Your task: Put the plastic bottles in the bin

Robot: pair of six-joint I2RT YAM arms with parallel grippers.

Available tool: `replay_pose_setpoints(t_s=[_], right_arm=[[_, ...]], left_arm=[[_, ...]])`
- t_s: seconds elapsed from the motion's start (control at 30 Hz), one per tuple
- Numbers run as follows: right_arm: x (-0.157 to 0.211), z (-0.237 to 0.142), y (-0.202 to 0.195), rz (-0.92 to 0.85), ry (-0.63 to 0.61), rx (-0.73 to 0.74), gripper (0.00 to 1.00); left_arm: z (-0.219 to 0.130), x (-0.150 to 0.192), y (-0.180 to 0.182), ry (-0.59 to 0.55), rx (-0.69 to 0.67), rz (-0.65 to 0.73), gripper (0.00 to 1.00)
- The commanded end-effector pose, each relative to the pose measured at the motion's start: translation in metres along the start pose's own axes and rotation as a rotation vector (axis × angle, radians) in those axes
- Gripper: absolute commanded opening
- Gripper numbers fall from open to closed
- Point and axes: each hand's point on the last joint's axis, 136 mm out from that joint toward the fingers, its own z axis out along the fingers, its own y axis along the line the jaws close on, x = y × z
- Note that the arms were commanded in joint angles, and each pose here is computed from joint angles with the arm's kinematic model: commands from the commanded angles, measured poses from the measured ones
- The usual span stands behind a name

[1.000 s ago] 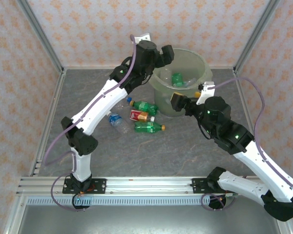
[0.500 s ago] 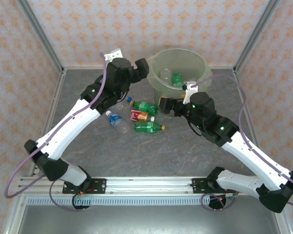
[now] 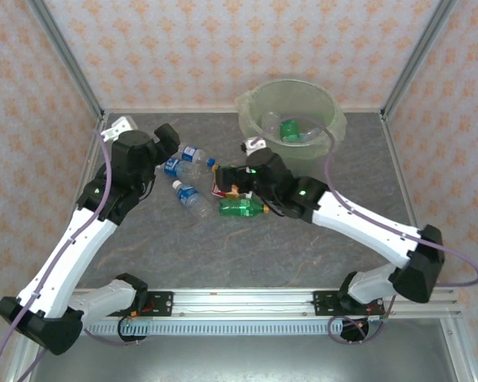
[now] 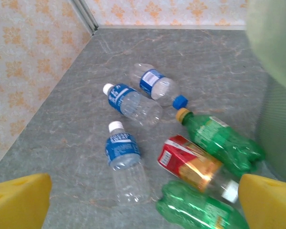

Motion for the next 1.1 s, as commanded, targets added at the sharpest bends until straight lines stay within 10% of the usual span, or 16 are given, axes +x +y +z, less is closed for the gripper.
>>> replay_pose_setpoints(t_s=[0.0,0.37,0.7,1.07], right_arm=[[-0.013,0.014,0.009,0.004,-0.053,0.081,1.00],[0.029,0.095,0.055,-0.006,0.114,0.031,0.92],[0.077,0.153,0.068,-0.012,0.271,0.044,0.75],[0.116,0.193,0.056,-0.131,0.387,0.132,0.79]], left_arm=[[-0.003,0.011,0.029,0.041,-0.075,0.056,0.99],[-0.025,0.021,0.097,0.003,-0.300,0.035,0.99],[-0.041,0.021,0.104,-0.006,-0.272,0.031,0.99],[-0.047,0.018,0.098,-0.031,-0.201,0.024,0.99]])
